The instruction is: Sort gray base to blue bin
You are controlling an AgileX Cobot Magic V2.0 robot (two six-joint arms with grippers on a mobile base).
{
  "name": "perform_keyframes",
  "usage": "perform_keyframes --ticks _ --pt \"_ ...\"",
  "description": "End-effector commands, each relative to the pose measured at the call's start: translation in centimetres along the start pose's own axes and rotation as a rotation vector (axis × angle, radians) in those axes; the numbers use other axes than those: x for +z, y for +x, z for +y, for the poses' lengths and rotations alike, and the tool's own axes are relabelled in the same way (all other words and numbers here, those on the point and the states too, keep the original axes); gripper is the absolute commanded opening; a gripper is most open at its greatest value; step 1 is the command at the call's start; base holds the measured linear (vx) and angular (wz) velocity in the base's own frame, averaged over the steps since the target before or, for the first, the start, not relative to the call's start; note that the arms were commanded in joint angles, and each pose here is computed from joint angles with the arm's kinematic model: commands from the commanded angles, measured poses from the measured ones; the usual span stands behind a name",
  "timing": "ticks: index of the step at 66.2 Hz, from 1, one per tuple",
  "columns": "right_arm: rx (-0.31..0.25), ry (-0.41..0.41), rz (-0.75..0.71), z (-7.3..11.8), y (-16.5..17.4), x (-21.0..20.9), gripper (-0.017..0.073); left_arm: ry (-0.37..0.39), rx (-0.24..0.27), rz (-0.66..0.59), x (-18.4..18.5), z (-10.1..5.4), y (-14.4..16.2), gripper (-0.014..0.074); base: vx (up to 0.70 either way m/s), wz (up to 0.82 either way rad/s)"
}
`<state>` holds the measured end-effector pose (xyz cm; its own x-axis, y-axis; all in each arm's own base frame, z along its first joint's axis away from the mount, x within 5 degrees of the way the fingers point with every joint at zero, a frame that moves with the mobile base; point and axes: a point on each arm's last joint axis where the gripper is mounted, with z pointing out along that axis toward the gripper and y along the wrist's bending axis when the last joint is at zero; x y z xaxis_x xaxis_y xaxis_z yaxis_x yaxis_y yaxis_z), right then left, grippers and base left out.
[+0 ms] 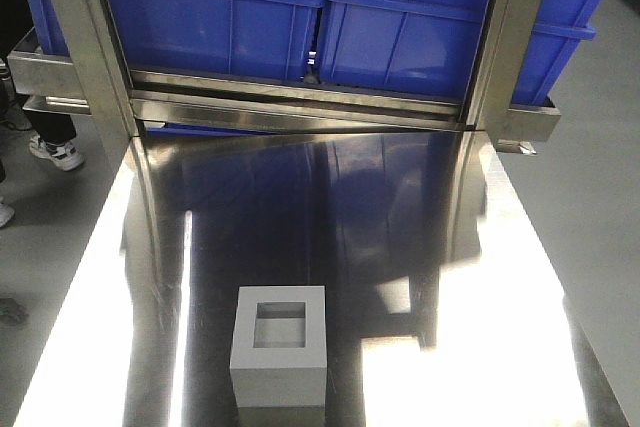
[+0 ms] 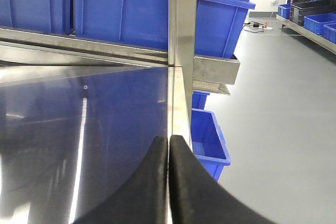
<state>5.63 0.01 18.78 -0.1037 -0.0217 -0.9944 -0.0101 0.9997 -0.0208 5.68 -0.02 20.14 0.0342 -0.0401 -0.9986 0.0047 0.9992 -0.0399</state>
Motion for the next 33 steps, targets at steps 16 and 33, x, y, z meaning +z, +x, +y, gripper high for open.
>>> perform_keyframes --ticks 16,33 --pt "-0.011 0.003 -0.072 0.0 -0.2 0.0 -0.0009 0.003 -0.005 -0.056 0.0 0.0 0.2 -0.0006 0.00 0.00" --pt "-0.011 0.003 -0.072 0.0 -0.2 0.0 -0.0009 0.007 -0.005 -0.138 -0.1 -0.2 -3.9 -0.0006 0.00 0.00"
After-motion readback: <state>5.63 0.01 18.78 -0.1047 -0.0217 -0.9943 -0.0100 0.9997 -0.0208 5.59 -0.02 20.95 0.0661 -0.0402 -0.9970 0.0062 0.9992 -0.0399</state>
